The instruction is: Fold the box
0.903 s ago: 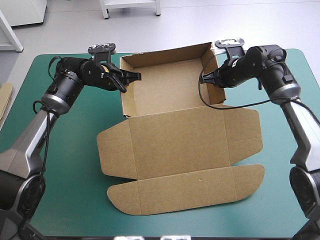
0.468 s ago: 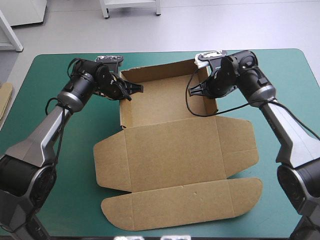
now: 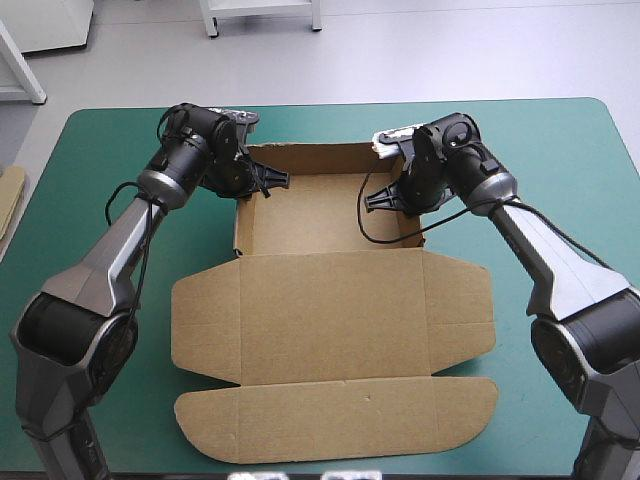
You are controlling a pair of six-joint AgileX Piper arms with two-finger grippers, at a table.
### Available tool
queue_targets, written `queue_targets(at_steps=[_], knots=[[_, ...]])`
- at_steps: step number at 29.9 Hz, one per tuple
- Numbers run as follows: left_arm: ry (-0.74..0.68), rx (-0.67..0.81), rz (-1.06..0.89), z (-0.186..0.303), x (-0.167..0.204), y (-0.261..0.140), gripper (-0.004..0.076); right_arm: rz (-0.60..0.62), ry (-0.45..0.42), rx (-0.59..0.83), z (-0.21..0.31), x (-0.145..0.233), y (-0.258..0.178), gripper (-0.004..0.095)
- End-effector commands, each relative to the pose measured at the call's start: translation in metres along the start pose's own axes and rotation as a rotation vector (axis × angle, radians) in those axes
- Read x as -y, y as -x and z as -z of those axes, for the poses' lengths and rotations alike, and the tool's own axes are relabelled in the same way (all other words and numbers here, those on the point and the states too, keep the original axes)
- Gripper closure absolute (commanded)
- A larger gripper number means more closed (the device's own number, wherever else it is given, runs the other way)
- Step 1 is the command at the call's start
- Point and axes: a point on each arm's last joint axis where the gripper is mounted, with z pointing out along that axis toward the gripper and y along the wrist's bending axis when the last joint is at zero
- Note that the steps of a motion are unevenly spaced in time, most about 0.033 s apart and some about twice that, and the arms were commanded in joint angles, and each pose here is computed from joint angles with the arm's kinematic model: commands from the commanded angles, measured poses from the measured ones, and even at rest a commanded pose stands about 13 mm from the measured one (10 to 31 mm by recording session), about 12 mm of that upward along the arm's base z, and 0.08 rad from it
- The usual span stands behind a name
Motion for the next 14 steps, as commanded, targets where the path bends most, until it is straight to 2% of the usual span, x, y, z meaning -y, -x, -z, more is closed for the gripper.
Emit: queue_targets(at_steps=[1, 14], knots=[[-0.049, 0.114, -0.032, 0.027, 0.007, 0.009, 0.0732, 0.051, 0.029, 0.037, 0.027, -0.005, -0.002, 0.0919], [-0.03, -0.082, -0.059, -0.019, 0.012, 0.002, 0.0732, 0.05, 0.024, -0.026, -0.001, -0.007, 0.001, 0.0921]])
